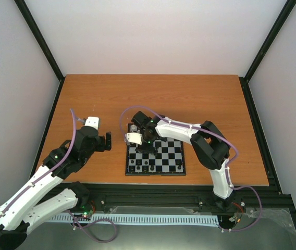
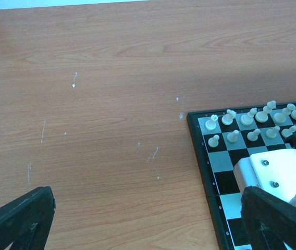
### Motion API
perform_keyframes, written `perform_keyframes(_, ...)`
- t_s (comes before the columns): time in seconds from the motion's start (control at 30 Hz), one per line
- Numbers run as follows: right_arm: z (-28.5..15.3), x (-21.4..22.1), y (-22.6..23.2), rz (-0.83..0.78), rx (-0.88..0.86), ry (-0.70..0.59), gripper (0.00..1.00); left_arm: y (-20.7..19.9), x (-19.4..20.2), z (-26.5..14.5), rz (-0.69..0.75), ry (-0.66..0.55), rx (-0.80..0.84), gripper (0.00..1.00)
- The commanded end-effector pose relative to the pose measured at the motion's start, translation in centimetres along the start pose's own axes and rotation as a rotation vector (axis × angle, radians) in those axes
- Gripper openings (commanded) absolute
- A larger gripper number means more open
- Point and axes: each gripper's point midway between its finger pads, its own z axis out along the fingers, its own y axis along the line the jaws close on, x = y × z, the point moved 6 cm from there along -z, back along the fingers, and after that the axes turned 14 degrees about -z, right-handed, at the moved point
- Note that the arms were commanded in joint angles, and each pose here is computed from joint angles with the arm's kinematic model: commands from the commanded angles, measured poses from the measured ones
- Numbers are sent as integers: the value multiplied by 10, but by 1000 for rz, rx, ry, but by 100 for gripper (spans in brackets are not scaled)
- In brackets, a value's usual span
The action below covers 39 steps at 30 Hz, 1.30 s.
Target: Set up the chess pieces on the board
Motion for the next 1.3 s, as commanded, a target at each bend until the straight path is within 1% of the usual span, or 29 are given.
perform_keyframes(0.0, 6, -8, 2, -29, -9, 6, 34, -1, -5, -1, 1, -22, 13, 100)
perform_keyframes(0.17, 10, -8, 3, -30, -17, 18, 26, -1, -4, -1, 3, -20, 17, 100)
perform_keyframes(0.37, 9, -3, 7, -27, -13, 37, 25, -2, -3, 0, 5, -13, 22, 100)
perform_keyframes(0.43, 8, -2, 8, -22, -16, 42, 19, -2, -2, 1, 6, -12, 20, 100)
perform_keyframes(0.5, 6, -3, 9, -17, -21, 34, 15, -2, -3, 0, 3, -15, 20, 100)
perform_keyframes(0.6, -5, -6, 11, -11, -11, 8, 11, -1, -4, 0, 1, -20, 10, 100)
perform_keyframes(0.7, -27, -12, 13, -9, 21, -36, 10, 2, -5, -1, -11, -32, -13, 100)
perform_keyframes(0.8, -54, -16, 16, -2, 60, -88, 8, 0, -7, -1, -19, -30, -3, 100)
perform_keyframes(0.93, -91, -14, 23, 30, 115, -161, 8, -7, -7, -1, -13, -10, 48, 100)
perform_keyframes(1.03, -116, -5, 33, 79, 166, -252, 8, -12, -14, -5, 6, -16, 76, 91)
perform_keyframes(1.1, -121, 6, 45, 97, 182, -275, 8, -18, -19, -9, 7, -30, 119, 89)
perform_keyframes(1.17, -132, 15, 53, 105, 229, -296, 8, -30, -21, -10, -8, -11, 206, 89)
perform_keyframes(1.2, -138, 19, 55, 115, 257, -309, 8, -38, -20, -10, -23, 17, 257, 88)
perform_keyframes(1.27, -152, 30, 59, 139, 310, -358, 7, -65, -17, -8, -59, 106, 420, 85)
